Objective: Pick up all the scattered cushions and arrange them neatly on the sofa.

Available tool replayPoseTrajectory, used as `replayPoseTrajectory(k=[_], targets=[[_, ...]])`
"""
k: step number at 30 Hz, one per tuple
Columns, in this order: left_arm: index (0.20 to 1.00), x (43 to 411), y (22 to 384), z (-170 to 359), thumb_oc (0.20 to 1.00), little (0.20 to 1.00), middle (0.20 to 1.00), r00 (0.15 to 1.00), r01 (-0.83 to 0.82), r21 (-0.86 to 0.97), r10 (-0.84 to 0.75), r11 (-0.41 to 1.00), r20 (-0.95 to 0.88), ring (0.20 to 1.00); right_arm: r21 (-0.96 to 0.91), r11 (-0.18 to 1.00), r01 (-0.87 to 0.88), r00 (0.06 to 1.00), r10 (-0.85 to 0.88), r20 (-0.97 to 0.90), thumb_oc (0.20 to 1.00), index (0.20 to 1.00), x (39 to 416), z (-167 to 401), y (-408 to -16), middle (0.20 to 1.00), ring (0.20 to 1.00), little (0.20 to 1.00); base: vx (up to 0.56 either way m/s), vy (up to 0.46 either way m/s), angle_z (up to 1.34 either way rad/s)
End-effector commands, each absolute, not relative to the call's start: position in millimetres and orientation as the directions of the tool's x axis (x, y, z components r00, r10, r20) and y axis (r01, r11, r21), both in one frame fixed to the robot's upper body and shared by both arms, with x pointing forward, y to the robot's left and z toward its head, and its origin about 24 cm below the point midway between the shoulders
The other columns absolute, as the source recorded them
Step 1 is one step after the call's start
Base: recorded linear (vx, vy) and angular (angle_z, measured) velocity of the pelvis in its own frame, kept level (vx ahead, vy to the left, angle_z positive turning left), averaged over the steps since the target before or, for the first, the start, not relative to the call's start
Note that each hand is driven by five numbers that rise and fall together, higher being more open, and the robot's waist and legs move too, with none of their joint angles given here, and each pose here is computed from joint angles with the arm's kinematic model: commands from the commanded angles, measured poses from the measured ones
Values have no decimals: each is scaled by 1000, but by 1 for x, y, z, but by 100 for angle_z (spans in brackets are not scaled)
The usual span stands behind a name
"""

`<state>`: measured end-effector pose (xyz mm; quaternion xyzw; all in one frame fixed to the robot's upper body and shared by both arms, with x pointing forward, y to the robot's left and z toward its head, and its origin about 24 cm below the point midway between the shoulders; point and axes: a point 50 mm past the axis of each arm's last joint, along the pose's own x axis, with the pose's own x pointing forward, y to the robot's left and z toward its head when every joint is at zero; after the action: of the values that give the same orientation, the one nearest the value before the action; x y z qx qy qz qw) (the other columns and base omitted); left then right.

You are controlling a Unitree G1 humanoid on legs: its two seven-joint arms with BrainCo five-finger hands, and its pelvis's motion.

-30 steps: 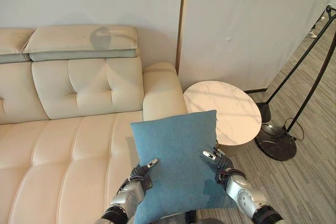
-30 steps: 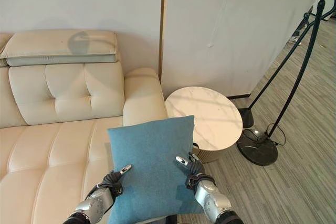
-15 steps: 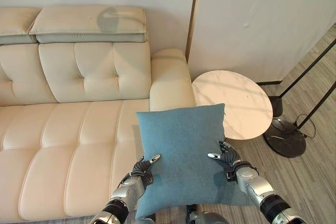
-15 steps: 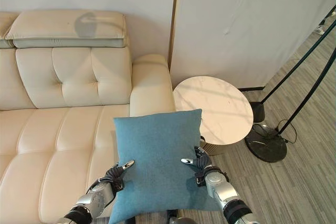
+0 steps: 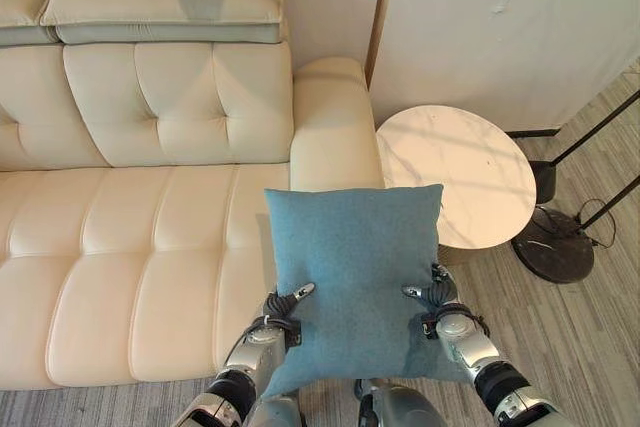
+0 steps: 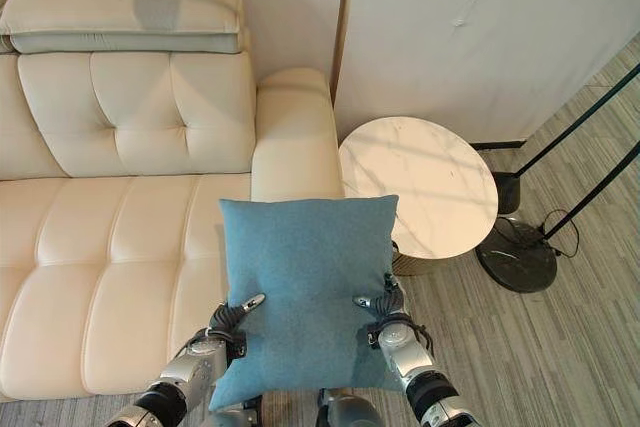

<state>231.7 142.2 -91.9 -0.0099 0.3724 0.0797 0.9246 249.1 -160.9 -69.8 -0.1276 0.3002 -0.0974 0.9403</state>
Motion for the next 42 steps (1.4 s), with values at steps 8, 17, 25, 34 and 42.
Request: replayPoseTrajectory(k=[8,17,25,34,42], targets=[[200,215,87,-105,200,200,200,626,32,-167,-150,985,-765,200,565,800,203,647,323,-690,1000,1000,200,-98,-62,1000,1000,1000,1,15,-6],[200,230,82,-93,200,200,200,699,249,-3,-182,969,-692,200,275,940,-203,780,324,-535,200,200,241,-62,-74,200,200,200,-2,1,0],[200,232,89,-92,200,200,200,715,269,65,-154,961,-682,200,153,948,-279,811,317,-491,200,200,248,-51,-76,200,200,200,0,0,0],[200,232,111,-71,200,200,200,810,39,-37,-53,999,-583,200,141,940,-310,873,340,-349,200,200,253,-20,-74,200,200,200,-35,83,-2],[200,218,127,-68,200,200,200,822,-126,-99,48,987,-568,200,131,932,-337,903,359,-236,200,200,250,4,-66,200,200,200,-224,159,-18]])
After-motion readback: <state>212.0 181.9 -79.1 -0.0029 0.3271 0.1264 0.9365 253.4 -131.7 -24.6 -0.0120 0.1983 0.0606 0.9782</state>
